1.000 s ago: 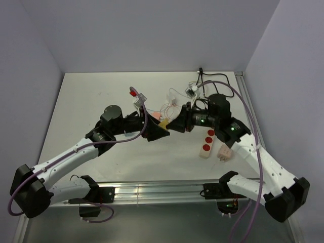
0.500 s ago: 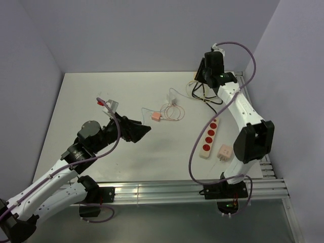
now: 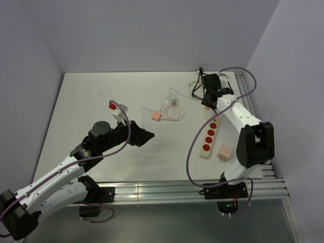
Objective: Insert the plug
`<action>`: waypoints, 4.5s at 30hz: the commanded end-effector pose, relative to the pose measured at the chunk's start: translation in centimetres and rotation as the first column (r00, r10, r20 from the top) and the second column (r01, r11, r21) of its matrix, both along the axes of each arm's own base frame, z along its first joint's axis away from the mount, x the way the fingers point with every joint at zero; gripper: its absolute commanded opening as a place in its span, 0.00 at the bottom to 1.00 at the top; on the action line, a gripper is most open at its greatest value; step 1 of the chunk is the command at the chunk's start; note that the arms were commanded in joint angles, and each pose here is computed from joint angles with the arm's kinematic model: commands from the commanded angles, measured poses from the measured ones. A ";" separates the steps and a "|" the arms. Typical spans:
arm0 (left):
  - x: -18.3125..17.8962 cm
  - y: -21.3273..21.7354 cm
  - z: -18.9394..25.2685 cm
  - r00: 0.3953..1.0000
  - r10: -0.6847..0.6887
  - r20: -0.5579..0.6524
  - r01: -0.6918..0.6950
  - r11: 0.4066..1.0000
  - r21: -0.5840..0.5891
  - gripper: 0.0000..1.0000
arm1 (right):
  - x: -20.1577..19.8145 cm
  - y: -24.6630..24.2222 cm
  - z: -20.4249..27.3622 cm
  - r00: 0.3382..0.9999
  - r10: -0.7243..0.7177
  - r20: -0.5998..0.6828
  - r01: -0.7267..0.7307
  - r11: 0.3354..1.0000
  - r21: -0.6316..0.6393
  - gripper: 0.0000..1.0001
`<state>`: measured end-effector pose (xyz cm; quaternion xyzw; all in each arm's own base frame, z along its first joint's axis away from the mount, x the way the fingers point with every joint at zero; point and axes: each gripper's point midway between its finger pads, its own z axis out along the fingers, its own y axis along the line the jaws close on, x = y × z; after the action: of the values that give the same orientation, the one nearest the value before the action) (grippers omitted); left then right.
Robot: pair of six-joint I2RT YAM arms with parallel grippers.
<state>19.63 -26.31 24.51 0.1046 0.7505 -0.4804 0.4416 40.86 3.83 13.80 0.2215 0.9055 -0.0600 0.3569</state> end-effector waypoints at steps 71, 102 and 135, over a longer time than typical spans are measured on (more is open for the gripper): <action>-0.8 -1.6 1.0 0.996 -0.094 0.005 0.094 0.993 -0.075 0.80 | -10.9 -1.3 -8.1 0.984 0.005 -0.179 -0.015 0.998 -0.057 0.00; -1.1 -1.6 0.7 0.995 -0.101 0.002 0.101 0.992 -0.076 0.80 | -9.5 -2.6 -2.1 0.989 0.061 -0.133 -0.062 0.998 -0.009 0.00; -3.4 -2.3 1.2 0.972 -0.235 -0.006 0.234 0.969 -0.082 0.80 | -9.9 -3.3 -4.8 0.979 0.028 -0.203 -0.007 0.995 0.099 0.00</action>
<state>16.72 -28.13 23.67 0.1525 0.7431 -0.5367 0.3694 30.86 1.18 9.19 0.2204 0.9438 -0.0133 0.2459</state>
